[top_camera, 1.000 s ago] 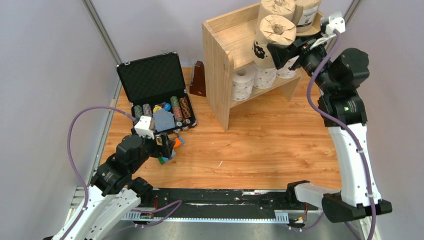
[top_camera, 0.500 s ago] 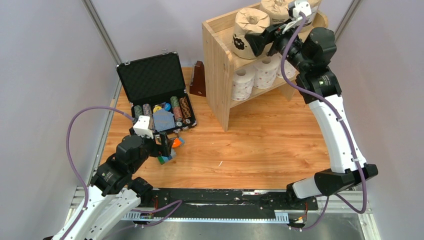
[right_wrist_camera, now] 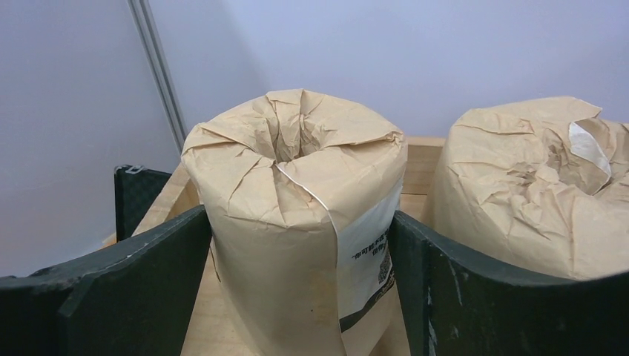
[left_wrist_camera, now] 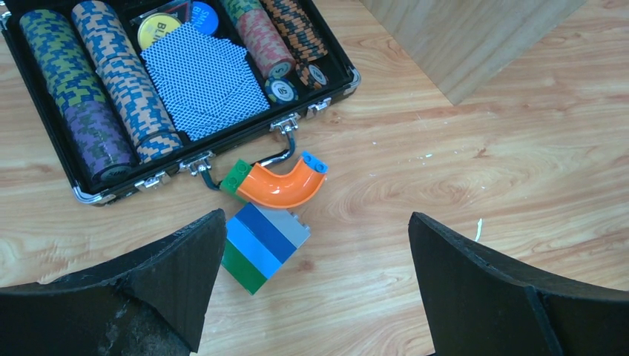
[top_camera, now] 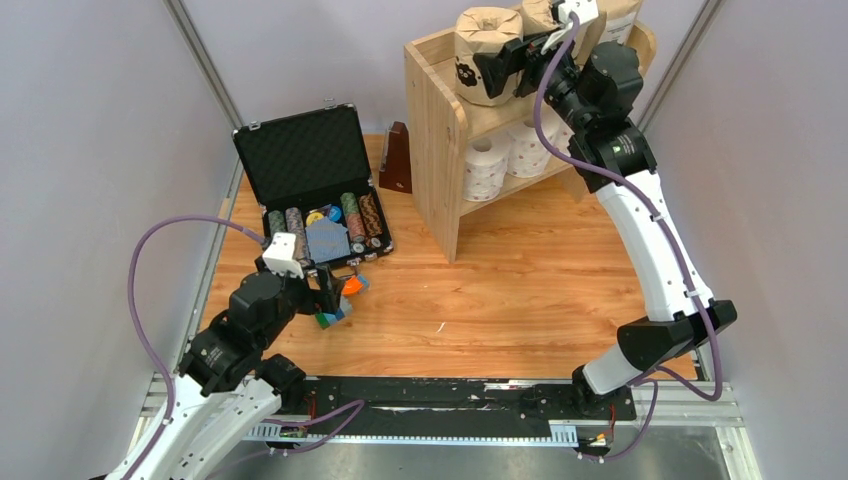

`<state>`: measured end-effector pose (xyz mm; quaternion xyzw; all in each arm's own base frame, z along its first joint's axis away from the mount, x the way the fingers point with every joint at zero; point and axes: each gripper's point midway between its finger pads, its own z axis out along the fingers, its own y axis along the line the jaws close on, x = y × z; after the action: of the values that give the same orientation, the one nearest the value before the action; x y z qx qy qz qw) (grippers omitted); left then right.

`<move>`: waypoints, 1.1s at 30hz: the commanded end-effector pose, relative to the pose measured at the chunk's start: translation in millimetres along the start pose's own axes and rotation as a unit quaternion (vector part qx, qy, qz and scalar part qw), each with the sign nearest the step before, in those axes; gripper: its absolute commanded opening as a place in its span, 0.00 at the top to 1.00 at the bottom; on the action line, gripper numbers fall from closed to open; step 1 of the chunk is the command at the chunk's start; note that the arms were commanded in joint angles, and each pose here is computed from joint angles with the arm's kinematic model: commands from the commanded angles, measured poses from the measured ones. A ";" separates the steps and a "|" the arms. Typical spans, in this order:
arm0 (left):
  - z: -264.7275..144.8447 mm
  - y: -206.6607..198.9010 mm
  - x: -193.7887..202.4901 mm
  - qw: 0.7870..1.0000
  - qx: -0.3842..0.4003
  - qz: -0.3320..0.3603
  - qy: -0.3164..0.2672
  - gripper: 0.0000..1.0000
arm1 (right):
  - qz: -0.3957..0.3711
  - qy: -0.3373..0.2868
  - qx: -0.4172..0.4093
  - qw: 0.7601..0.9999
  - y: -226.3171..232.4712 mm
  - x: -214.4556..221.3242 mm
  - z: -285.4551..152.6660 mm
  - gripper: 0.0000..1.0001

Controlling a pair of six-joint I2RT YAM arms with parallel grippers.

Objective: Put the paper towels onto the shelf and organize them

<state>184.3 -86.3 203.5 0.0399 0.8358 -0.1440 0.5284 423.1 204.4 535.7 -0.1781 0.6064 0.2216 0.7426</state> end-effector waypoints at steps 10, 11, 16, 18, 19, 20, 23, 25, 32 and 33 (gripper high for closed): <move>-7.7 1.0 -12.7 0.999 0.000 -0.013 -0.032 0.00 | 0.000 -0.067 0.021 0.998 2.6 -59.4 -36.6 0.00; -8.0 0.8 -13.4 0.999 0.001 -0.014 -0.033 0.00 | 0.002 -0.070 0.019 0.997 4.1 -62.4 -40.5 0.00; -10.2 0.4 -15.1 0.999 0.004 -0.015 -0.040 0.00 | 0.009 -0.087 0.015 0.996 11.4 -78.2 -64.2 0.00; -12.1 1.2 -16.4 0.999 0.004 -0.016 -0.044 0.00 | 0.010 -0.093 0.017 0.995 13.8 -82.9 -79.3 0.00; -13.8 1.9 -18.1 0.999 0.004 -0.017 -0.050 0.00 | 0.011 -0.096 0.021 0.995 14.7 -84.9 -89.1 0.00; -15.0 2.4 -19.1 0.998 0.004 -0.017 -0.053 0.00 | 0.009 -0.096 0.029 0.995 13.3 -82.8 -97.4 0.00; -21.0 5.0 -24.4 0.997 0.003 -0.023 -0.073 0.00 | -0.009 -0.081 0.081 0.993 -1.5 -60.7 -127.6 0.00; -24.5 7.5 -27.2 0.996 -0.001 -0.026 -0.084 0.00 | -0.026 -0.078 0.149 0.985 -21.5 -48.9 -159.3 0.00; -37.6 18.1 -36.0 0.992 -0.018 -0.046 -0.118 0.00 | -0.031 -0.009 0.295 0.955 -59.5 52.1 -251.3 0.00; -40.2 21.6 -38.3 0.990 -0.025 -0.053 -0.127 0.00 | -0.027 0.001 0.310 0.950 -62.2 66.5 -263.8 0.00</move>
<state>172.1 -64.4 234.5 0.0006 0.7850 -0.1588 0.5988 262.7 63.3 478.0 -0.0255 0.6015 0.0876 0.7936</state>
